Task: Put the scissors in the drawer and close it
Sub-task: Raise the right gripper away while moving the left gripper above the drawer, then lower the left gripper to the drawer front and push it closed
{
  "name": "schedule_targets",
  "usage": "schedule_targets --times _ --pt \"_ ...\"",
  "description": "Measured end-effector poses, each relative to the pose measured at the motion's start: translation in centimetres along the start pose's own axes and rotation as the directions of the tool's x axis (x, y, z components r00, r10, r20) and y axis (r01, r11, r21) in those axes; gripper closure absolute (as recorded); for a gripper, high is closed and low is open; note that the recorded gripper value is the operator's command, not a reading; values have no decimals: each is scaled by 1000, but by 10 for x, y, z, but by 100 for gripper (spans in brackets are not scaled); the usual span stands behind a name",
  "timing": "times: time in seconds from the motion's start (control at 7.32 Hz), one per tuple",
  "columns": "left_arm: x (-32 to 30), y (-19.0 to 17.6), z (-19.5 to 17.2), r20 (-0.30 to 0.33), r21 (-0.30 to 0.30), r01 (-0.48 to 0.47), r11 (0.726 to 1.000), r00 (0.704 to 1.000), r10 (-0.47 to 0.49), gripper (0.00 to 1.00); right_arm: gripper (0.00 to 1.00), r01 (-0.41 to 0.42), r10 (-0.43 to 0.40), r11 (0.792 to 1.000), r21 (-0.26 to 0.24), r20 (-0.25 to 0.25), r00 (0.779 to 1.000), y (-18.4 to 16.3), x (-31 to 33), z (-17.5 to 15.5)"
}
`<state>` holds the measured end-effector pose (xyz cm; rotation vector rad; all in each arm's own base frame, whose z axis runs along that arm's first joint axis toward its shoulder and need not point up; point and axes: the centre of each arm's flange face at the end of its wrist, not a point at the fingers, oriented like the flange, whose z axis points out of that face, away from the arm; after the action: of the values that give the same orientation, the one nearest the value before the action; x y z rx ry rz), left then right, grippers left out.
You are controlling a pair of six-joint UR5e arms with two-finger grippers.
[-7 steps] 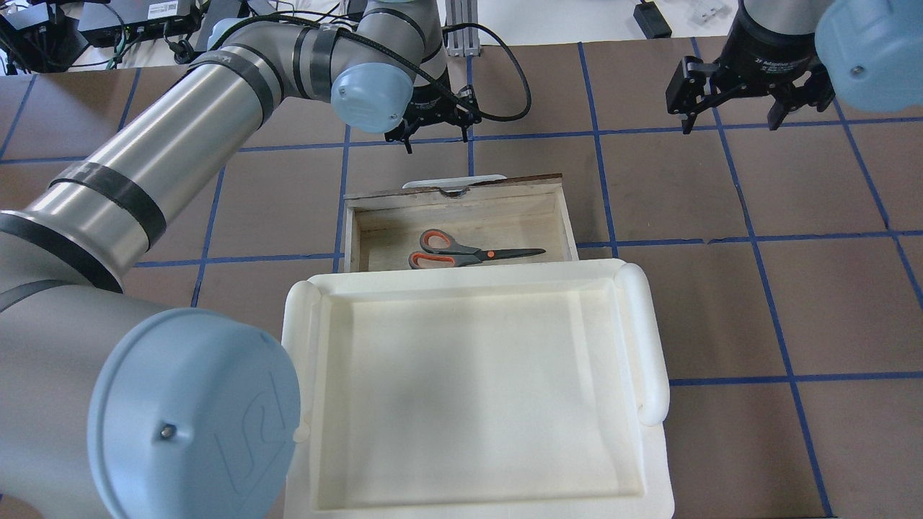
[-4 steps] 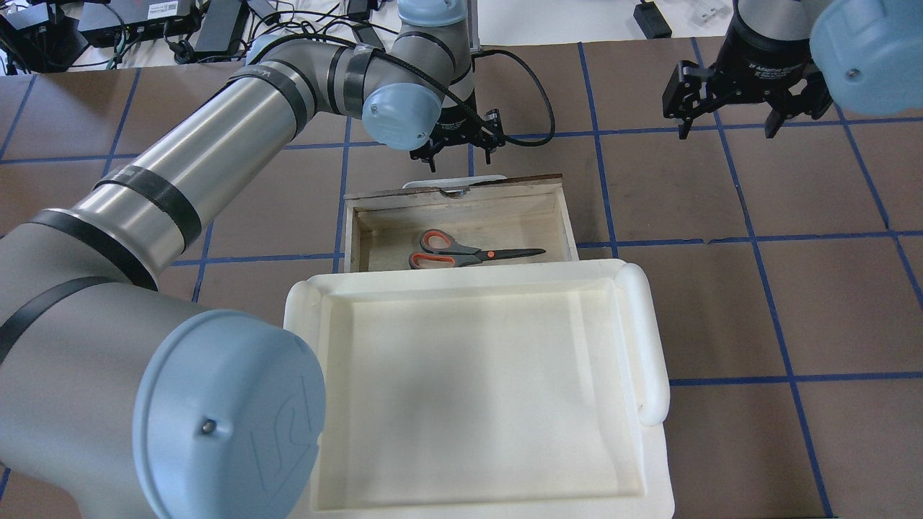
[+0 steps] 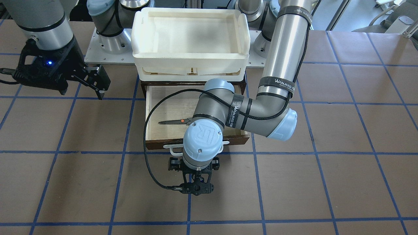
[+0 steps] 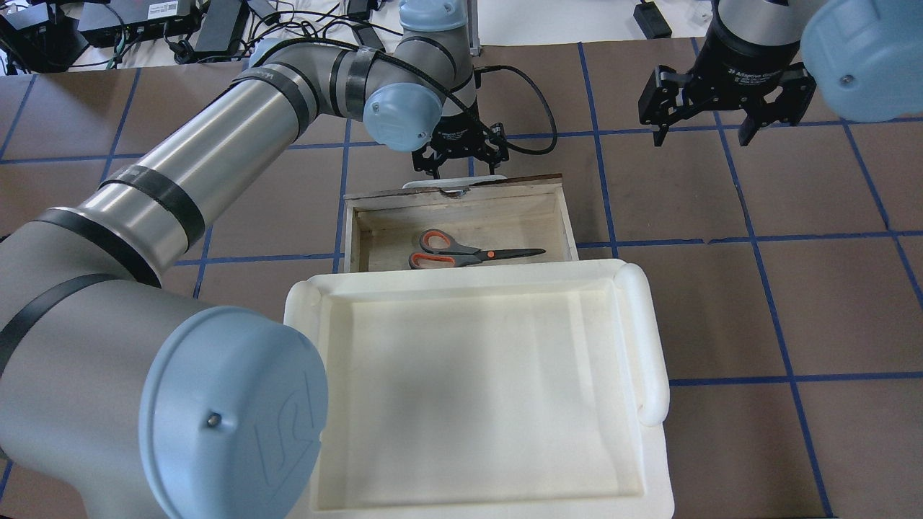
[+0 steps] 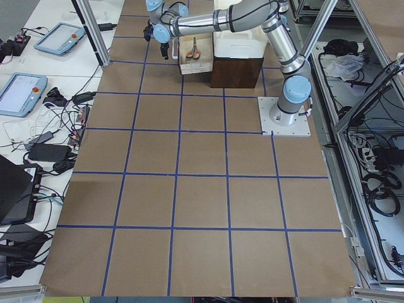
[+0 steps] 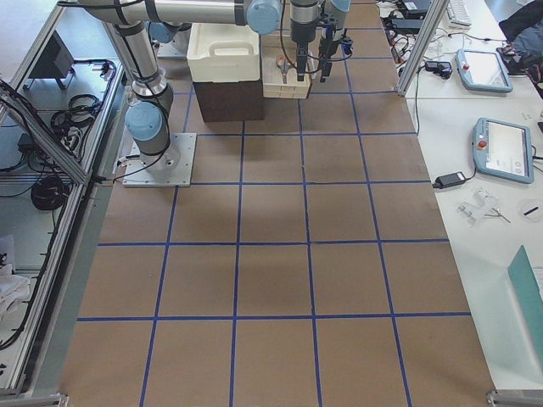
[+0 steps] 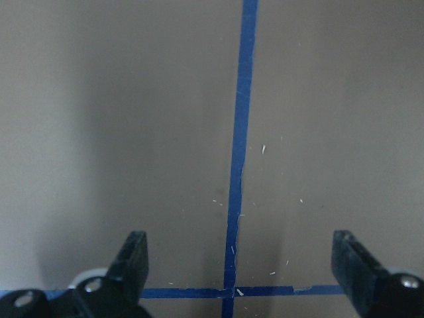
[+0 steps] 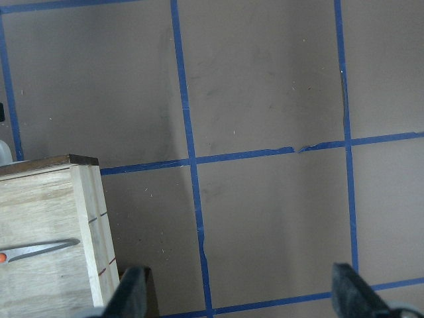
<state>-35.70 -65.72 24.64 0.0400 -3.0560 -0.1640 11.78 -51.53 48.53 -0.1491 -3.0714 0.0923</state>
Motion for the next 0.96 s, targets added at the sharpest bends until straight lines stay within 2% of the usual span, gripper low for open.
schedule_targets --times 0.68,0.96 --pt "-8 7 1 -17 -83 16 996 1000 -17 0 0 9 -9 1000 7 1 1000 -1 -1 0" --pt "-9 12 -6 -19 -100 18 995 1000 -20 0 0 11 -11 1000 5 -5 1000 -1 0 1"
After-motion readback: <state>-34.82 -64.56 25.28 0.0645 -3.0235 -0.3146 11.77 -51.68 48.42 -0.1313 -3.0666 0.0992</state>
